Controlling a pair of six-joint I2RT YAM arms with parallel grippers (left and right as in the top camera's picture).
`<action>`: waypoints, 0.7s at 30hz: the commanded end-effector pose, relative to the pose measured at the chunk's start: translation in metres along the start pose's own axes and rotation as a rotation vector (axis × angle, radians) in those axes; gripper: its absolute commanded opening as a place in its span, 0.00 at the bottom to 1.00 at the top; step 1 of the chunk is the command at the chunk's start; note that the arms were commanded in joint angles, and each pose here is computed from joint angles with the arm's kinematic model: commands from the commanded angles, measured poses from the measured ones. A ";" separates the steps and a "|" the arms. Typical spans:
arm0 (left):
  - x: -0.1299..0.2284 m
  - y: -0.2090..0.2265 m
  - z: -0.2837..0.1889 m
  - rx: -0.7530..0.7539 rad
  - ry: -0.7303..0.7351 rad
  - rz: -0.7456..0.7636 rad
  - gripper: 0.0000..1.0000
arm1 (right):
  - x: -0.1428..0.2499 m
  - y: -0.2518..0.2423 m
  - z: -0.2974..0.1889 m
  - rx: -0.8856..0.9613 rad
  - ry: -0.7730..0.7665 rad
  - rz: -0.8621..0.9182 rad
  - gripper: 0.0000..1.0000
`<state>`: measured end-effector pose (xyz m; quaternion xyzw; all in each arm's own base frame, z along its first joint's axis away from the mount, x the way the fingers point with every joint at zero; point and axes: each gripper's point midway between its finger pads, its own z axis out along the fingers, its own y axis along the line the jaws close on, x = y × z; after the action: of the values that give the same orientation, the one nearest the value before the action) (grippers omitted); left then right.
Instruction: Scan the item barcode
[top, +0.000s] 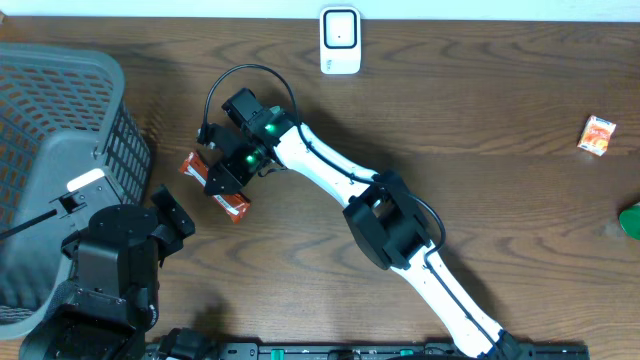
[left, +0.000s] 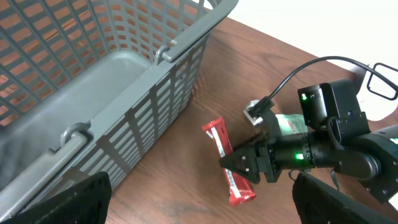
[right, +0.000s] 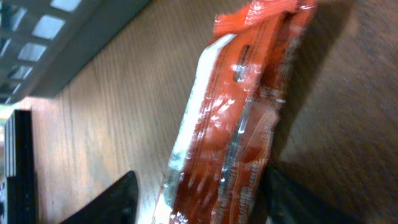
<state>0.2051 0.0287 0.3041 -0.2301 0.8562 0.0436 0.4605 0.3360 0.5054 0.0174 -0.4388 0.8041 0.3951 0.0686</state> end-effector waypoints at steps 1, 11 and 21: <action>-0.001 0.003 0.000 -0.015 -0.007 -0.004 0.93 | 0.050 -0.036 0.037 0.113 0.127 0.053 0.67; -0.001 0.003 0.000 -0.015 -0.007 -0.004 0.93 | 0.074 -0.058 0.052 0.274 0.202 0.045 0.31; -0.001 0.003 0.000 -0.015 -0.007 -0.004 0.93 | 0.038 -0.088 0.013 0.537 0.156 -0.025 0.01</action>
<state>0.2051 0.0287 0.3041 -0.2301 0.8562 0.0436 0.4605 0.3500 0.5043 0.0041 -0.4505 0.8347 0.2959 0.1130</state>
